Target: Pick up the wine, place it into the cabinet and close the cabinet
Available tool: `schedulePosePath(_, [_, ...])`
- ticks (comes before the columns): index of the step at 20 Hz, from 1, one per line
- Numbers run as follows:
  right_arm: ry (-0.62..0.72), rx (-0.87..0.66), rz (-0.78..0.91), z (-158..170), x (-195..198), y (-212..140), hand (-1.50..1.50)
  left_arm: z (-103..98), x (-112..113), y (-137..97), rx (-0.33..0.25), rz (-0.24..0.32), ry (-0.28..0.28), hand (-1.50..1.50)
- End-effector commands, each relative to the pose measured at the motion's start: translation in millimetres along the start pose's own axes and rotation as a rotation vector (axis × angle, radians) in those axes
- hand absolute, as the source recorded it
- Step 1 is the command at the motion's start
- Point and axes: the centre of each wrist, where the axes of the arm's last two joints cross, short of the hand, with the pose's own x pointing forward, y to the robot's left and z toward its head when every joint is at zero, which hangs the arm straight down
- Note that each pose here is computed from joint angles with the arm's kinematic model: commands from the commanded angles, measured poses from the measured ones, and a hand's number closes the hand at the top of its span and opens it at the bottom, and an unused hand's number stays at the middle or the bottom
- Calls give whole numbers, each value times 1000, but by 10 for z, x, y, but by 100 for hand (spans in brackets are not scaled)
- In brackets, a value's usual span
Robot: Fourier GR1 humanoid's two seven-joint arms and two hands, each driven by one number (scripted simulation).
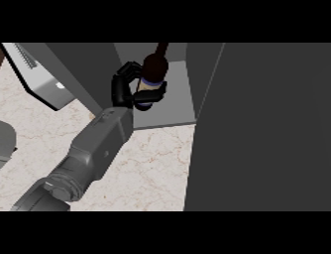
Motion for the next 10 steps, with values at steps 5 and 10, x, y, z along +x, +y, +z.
schedulePosePath(5, [-4, 32, -29, 36, 59, 28, -150, 167, -249, 138, 3, 121, 79, 150])
schedulePosePath(10, [2, 49, -32, 3, -17, 23, -150, 216, -316, 183, 17, 157, 92, 150])
